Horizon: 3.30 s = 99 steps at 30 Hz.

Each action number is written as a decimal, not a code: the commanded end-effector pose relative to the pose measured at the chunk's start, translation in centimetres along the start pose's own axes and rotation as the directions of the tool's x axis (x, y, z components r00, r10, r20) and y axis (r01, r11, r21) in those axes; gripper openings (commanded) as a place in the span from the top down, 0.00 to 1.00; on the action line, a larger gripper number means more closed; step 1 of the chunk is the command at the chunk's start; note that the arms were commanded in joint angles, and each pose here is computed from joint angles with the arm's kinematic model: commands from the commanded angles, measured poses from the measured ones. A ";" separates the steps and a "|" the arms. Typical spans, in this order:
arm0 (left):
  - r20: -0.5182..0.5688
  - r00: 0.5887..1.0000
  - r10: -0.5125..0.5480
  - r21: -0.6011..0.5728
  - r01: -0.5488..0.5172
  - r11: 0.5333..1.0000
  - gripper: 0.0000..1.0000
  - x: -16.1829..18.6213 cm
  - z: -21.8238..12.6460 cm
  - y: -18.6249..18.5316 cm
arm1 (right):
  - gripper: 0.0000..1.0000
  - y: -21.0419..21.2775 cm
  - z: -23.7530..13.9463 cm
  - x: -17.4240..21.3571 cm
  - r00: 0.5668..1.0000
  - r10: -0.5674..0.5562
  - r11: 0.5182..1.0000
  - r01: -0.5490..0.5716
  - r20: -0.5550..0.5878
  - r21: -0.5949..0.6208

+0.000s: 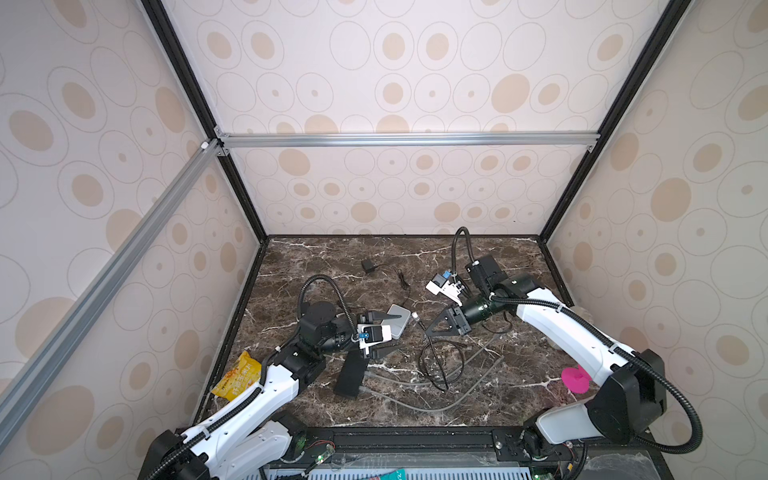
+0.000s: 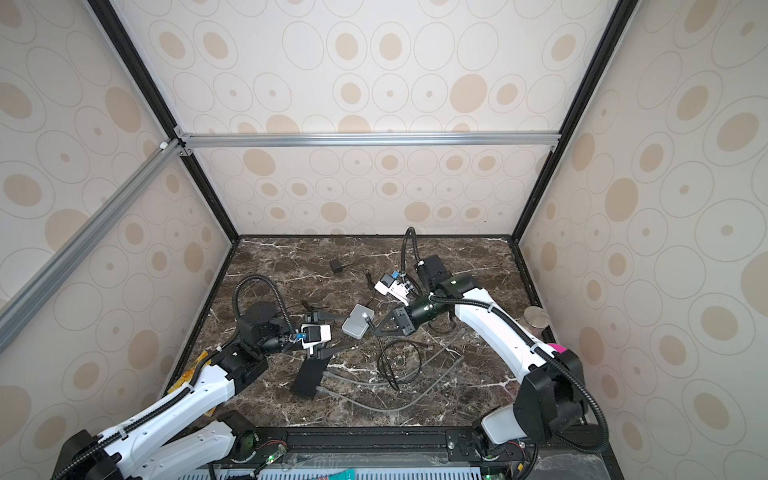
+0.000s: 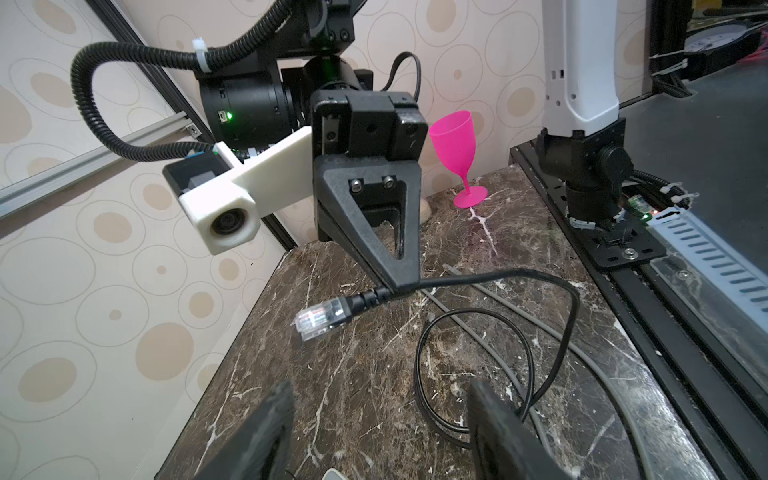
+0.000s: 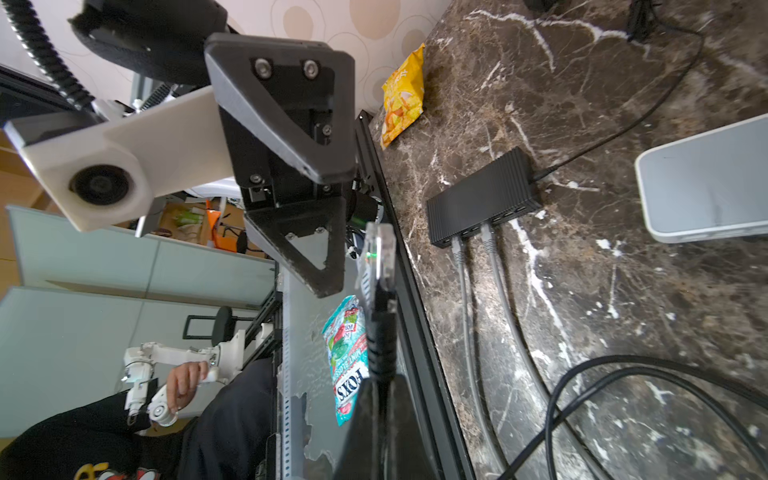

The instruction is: Insert the plug into the switch port

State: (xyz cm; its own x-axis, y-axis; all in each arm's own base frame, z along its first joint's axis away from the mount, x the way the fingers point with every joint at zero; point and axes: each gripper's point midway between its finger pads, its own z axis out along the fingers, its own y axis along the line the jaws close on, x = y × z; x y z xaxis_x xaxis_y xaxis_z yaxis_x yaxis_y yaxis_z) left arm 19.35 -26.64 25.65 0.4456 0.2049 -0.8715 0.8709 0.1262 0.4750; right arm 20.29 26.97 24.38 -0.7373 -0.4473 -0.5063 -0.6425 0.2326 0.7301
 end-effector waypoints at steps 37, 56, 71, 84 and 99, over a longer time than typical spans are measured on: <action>-0.087 0.656 0.750 0.166 -0.733 0.660 0.58 0.3 3.2 -1.6 | 1.00 0.7 1.2 4.0 0.940 -0.060 0.977 0.125 -0.337 0.175; -0.100 0.660 0.745 0.219 -0.716 0.663 0.74 0.7 3.8 -1.7 | 1.00 0.8 2.0 4.1 0.932 -0.062 0.973 0.137 -0.358 0.186; -0.114 0.658 0.744 0.285 -0.696 0.659 0.84 1.3 3.6 -2.0 | 1.00 0.7 1.4 4.0 0.929 -0.070 0.962 0.160 -0.362 0.223; -0.122 0.663 0.738 0.278 -0.691 0.667 0.76 1.2 4.0 -1.6 | 1.00 1.1 1.7 4.3 0.921 -0.075 0.962 0.167 -0.382 0.215; -0.132 0.685 0.716 0.294 -0.663 0.689 0.87 1.2 3.7 -1.8 | 1.00 -0.1 1.3 3.7 0.926 -0.071 0.936 0.189 -0.370 0.296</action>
State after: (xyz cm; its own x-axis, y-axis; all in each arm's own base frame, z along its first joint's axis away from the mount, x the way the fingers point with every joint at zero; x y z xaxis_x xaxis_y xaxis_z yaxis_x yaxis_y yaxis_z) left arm 19.39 -29.86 21.77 0.8977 0.3748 -0.2316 0.3677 -0.3478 0.8625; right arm 16.89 26.67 21.31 -0.5668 -0.7504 -0.3399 -0.7847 0.3661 0.5003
